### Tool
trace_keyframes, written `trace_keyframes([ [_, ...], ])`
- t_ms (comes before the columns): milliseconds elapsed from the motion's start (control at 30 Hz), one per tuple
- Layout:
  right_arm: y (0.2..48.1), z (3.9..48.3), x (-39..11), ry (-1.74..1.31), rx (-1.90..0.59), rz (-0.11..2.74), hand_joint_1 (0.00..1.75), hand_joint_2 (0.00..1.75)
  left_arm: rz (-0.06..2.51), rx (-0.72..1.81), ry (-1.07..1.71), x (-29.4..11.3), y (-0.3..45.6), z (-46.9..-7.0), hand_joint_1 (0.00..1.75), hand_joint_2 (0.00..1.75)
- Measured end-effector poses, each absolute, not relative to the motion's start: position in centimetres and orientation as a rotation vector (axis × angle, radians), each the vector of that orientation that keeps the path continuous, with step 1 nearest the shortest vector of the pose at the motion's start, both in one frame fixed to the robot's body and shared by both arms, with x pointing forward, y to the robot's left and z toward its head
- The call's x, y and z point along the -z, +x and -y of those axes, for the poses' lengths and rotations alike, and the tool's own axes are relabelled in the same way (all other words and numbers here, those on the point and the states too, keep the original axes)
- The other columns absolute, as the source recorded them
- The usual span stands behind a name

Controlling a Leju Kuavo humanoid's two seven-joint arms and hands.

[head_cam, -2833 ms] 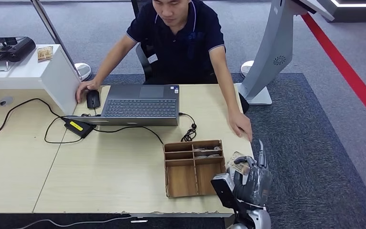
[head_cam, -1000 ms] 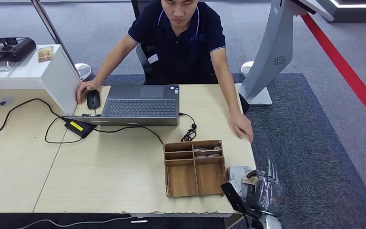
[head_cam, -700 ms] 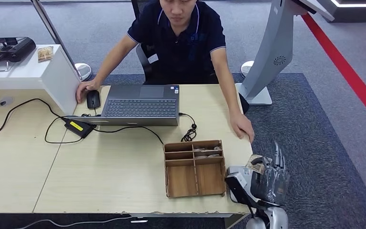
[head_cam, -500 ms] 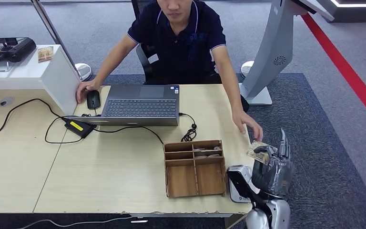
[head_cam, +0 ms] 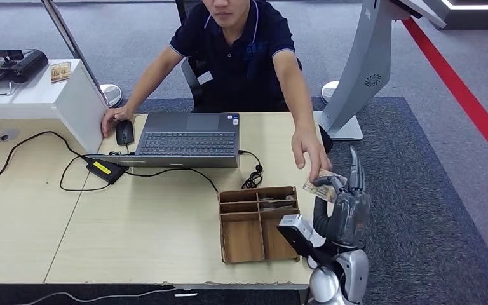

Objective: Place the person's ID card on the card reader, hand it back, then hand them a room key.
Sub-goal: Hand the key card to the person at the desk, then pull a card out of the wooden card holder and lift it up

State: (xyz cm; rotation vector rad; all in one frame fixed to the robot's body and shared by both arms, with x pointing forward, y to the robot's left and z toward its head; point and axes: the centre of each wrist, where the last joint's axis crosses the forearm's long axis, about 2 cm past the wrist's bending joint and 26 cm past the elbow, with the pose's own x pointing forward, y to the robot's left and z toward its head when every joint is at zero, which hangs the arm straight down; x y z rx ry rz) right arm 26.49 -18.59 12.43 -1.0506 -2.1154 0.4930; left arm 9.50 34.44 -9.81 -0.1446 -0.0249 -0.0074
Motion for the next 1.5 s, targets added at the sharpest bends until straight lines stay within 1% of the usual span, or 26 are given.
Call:
trace_keyframes([
  [33, 26.5, 18.4, -12.5, -1.046, -0.496, 2.122, 1.50, 1.75, 0.025, 0.008, -0.145, 9.8, 9.5, -34.4, 0.00, 0.00],
  [133, 26.6, 18.0, -12.7, -1.034, -0.502, 2.136, 0.21, 1.75, 0.025, 0.010, -0.145, 9.8, 9.5, -34.4, 0.00, 0.00],
  [167, 26.6, 17.9, -12.8, -1.031, -0.504, 2.140, 0.00, 1.75, 0.025, 0.010, -0.146, 9.8, 9.5, -34.4, 0.00, 0.00],
  [733, 26.7, 17.1, -13.0, -1.021, -0.527, 2.140, 0.00, 1.75, 0.025, 0.014, -0.146, 9.8, 9.5, -34.4, 0.00, 0.00],
  [933, 26.7, 16.7, -12.9, -0.980, -0.475, 2.101, 0.00, 1.75, 0.025, 0.012, -0.146, 9.8, 9.5, -34.4, 0.00, 0.00],
  [1133, 26.4, 15.1, -12.4, -0.777, -0.277, 1.949, 0.00, 1.75, 0.023, -0.003, -0.142, 9.8, 9.5, -34.4, 0.00, 0.00],
  [1233, 25.8, 14.0, -12.0, -0.658, -0.231, 1.882, 0.00, 1.75, 0.024, -0.019, -0.138, 9.8, 9.5, -34.5, 0.00, 0.00],
  [1333, 25.2, 13.4, -11.4, -0.576, -0.237, 1.834, 0.00, 1.75, 0.024, -0.032, -0.136, 9.8, 9.5, -34.5, 0.00, 0.00],
  [1500, 24.3, 12.9, -10.8, -0.554, -0.335, 1.828, 0.00, 1.75, 0.023, -0.040, -0.135, 9.8, 9.5, -34.5, 0.00, 0.00],
])
